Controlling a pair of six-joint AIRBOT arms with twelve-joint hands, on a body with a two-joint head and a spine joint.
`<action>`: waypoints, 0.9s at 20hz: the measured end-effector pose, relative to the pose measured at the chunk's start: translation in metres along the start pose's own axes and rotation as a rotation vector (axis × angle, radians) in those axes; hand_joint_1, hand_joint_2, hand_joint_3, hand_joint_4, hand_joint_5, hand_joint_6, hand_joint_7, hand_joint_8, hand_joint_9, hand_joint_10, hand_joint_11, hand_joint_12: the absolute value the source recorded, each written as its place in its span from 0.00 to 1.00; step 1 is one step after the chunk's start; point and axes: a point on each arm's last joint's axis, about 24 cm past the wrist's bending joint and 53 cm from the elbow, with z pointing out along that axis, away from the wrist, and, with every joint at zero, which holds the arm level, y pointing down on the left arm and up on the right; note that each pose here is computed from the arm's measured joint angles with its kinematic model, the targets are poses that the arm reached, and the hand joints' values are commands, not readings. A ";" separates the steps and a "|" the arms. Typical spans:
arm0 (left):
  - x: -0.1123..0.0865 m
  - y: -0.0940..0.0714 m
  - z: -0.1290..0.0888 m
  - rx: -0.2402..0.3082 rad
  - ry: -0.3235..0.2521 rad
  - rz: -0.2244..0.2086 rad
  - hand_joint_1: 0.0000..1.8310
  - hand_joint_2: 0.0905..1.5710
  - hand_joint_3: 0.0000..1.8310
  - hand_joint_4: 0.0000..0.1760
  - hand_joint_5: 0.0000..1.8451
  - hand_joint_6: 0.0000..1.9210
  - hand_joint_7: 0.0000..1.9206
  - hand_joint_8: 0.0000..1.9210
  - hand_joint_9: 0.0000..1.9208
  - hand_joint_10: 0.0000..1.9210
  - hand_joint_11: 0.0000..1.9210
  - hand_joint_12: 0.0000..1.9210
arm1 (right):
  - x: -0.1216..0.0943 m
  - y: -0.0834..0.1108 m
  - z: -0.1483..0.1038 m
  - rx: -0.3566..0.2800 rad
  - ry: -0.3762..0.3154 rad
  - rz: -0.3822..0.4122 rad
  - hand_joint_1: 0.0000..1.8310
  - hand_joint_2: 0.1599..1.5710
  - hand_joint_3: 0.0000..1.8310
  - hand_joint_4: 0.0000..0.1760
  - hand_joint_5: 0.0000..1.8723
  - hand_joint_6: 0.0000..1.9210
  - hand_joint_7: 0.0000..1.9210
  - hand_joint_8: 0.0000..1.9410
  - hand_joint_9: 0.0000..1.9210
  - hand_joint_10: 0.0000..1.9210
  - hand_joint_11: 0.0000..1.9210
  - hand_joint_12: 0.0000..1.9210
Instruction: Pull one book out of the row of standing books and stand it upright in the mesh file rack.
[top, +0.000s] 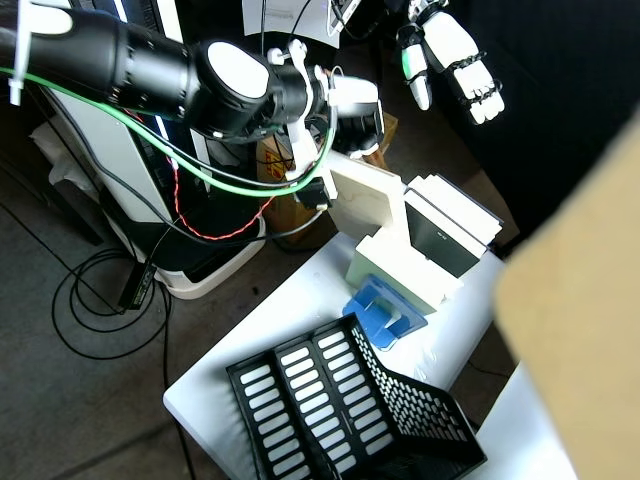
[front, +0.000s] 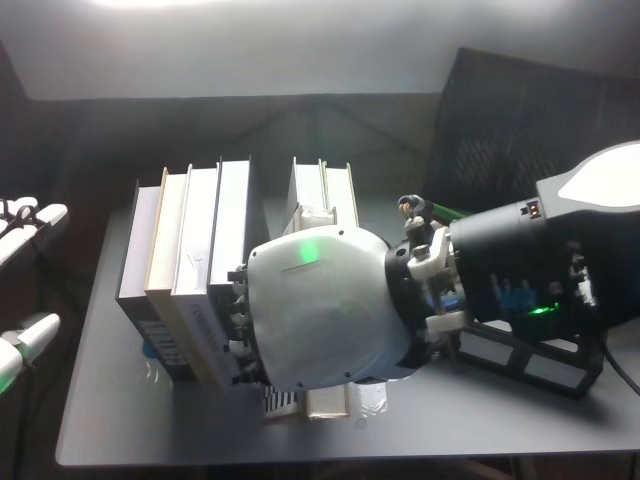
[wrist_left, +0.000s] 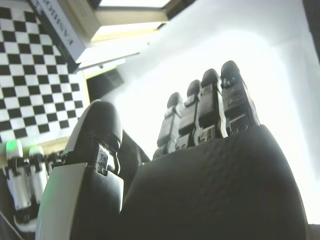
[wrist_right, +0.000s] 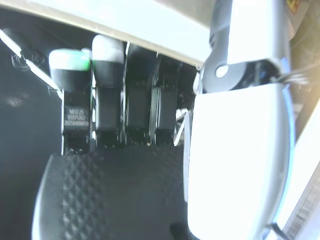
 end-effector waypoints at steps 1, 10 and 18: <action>-0.001 0.002 0.001 -0.002 -0.003 -0.001 0.25 0.93 0.00 0.24 0.02 0.00 0.00 0.00 0.00 0.00 0.00 0.00 | 0.000 0.000 -0.003 -0.001 0.001 -0.003 0.65 0.64 0.00 0.00 0.60 0.41 0.50 0.86 0.46 0.94 0.46 0.97; 0.004 0.001 0.006 0.013 0.003 -0.021 0.26 0.93 0.00 0.31 0.02 0.00 0.00 0.00 0.00 0.00 0.00 0.00 | -0.022 -0.022 -0.030 0.036 -0.001 -0.024 0.69 0.69 0.00 0.00 0.47 0.49 0.52 0.64 0.48 0.71 0.40 0.90; 0.009 -0.004 0.011 0.035 0.019 -0.023 0.22 0.92 0.00 0.37 0.01 0.00 0.00 0.00 0.00 0.00 0.00 0.00 | -0.066 -0.042 -0.063 0.084 -0.019 -0.055 0.66 0.76 0.00 0.00 0.46 0.54 0.36 0.86 0.31 0.91 0.32 1.00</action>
